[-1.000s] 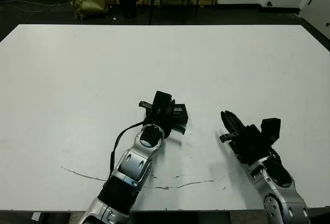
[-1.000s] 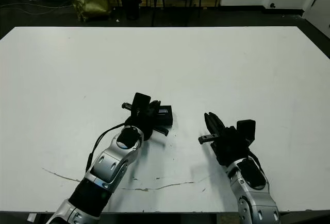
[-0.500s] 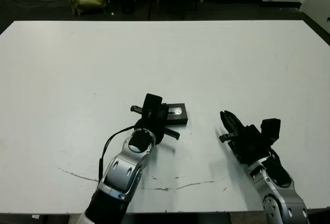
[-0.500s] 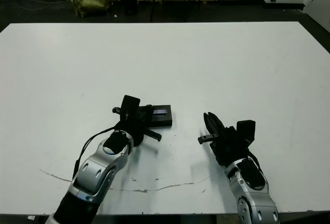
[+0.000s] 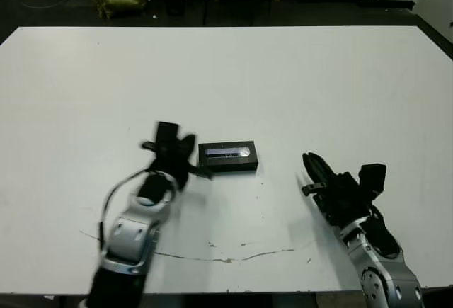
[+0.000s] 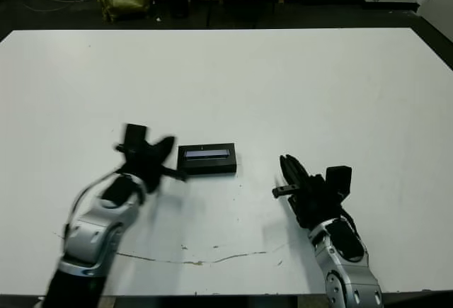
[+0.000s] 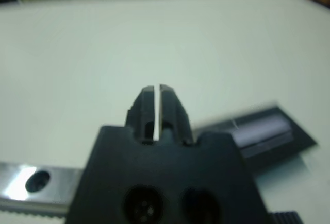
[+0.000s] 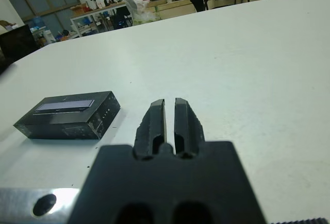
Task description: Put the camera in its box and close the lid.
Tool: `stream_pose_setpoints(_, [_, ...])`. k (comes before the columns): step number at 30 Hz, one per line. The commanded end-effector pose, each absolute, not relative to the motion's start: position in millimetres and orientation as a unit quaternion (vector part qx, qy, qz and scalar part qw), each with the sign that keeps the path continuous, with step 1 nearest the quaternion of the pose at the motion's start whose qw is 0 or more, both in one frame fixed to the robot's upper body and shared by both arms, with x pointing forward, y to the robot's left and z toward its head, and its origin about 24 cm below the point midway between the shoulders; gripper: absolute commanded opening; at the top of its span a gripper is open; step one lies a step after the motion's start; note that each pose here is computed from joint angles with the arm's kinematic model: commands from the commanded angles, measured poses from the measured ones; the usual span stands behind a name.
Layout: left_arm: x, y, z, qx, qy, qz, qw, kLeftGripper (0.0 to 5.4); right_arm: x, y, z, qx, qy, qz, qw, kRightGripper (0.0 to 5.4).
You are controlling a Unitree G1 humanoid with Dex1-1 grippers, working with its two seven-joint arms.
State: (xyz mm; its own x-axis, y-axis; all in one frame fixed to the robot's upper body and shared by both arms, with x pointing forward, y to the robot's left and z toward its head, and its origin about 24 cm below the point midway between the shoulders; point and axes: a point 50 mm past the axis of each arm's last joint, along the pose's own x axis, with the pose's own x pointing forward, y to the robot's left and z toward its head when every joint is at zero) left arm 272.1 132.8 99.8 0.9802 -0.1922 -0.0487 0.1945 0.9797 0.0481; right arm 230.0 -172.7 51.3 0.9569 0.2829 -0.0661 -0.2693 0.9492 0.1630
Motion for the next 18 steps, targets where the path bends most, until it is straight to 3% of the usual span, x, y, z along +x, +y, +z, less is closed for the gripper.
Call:
stream_pose_setpoints(1, [266.4,157.0,116.3,0.034,-0.038,-0.062,0.997,0.02,228.7,-175.6,47.3,0.066,0.058,0.129,0.988,0.00])
stream_pose_setpoints(4, [261.3,178.4,130.7,0.044,-0.107,-0.031,0.993,0.02,230.5,-175.9,50.8,0.063,0.054,0.116,0.990,0.00])
stream_pose_setpoints(9, [254.9,203.5,133.1,0.043,-0.178,0.015,0.983,0.02,233.9,-176.7,65.2,0.033,0.025,0.088,0.995,0.00])
stream_pose_setpoints(14, [252.1,208.7,115.8,0.015,-0.189,0.034,0.981,0.02,238.9,-176.6,79.2,0.063,-0.001,0.046,0.997,0.00])
stream_pose_setpoints(18, [250.0,205.0,95.1,-0.009,-0.159,0.051,0.986,0.02,242.5,-175.6,88.8,0.076,-0.024,0.009,0.997,0.00])
